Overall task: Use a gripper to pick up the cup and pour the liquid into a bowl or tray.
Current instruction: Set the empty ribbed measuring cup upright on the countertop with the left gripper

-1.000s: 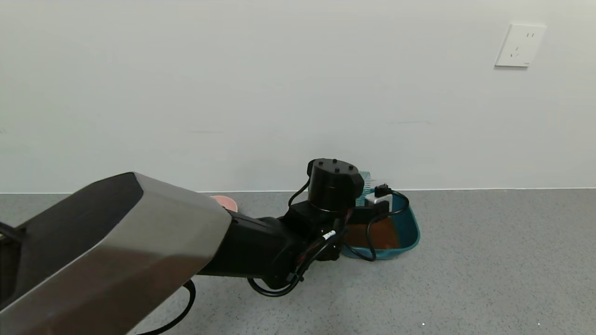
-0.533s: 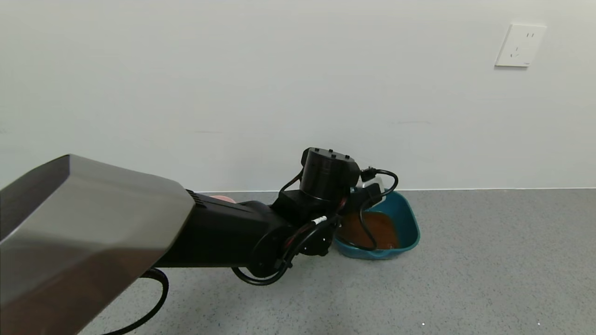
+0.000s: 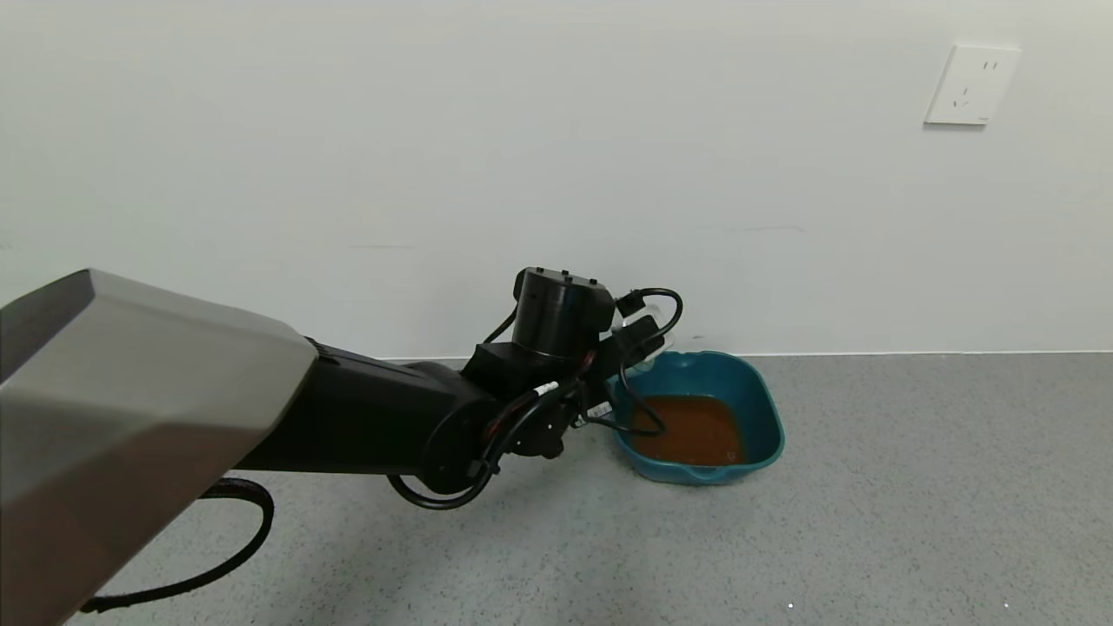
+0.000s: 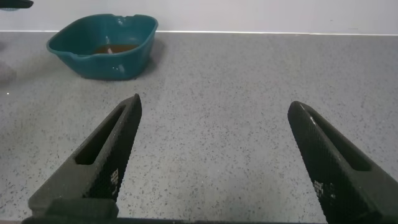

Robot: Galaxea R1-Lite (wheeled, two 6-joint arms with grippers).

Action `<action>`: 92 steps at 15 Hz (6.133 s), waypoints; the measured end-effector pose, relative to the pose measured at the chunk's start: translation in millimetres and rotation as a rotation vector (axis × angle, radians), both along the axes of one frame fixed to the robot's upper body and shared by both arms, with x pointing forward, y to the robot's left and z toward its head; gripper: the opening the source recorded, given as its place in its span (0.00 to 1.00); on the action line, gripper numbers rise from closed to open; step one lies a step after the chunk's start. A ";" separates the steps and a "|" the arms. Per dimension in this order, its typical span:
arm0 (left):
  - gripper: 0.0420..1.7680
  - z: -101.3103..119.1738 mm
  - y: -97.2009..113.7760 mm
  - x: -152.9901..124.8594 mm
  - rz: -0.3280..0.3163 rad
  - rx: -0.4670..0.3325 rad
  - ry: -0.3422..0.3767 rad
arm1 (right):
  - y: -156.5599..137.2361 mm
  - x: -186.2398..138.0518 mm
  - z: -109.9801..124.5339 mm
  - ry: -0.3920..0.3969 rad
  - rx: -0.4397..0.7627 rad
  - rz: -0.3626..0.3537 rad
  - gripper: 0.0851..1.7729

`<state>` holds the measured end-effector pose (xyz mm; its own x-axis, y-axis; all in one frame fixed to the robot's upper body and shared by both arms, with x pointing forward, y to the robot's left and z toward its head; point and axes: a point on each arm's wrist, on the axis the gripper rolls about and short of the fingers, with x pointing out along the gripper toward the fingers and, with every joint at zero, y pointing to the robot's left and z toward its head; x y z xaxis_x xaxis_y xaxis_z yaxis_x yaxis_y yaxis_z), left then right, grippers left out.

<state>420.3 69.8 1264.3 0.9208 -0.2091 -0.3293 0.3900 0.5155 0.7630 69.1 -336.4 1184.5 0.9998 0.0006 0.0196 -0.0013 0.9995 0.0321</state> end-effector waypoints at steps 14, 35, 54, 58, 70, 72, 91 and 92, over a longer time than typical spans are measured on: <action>0.74 17.9 44.6 12.4 0.133 -0.665 0.060 | 0.0 0.0 0.0 0.000 0.000 0.000 0.96; 0.74 -83.5 50.4 28.6 0.231 -0.982 -0.035 | 0.0 0.0 0.0 0.000 0.000 0.000 0.96; 0.73 -147.6 46.7 39.2 0.319 -0.999 0.005 | 0.0 0.0 0.0 0.000 0.000 0.000 0.96; 0.73 -154.4 46.0 40.2 0.321 -1.004 -0.006 | 0.0 0.0 0.0 0.000 0.000 0.000 0.96; 0.73 -166.2 44.1 39.3 0.322 -0.997 0.002 | 0.0 0.0 0.0 0.000 0.000 0.000 0.96; 0.73 -166.4 44.3 39.2 0.327 -0.995 -0.001 | 0.0 0.0 0.0 0.000 0.000 0.000 0.96; 0.95 -152.2 56.2 19.0 0.312 -0.928 0.115 | 0.0 0.0 0.0 0.000 0.000 0.000 0.96; 0.95 -148.0 57.4 17.4 0.311 -0.924 0.115 | 0.0 0.0 0.0 0.000 0.000 0.000 0.96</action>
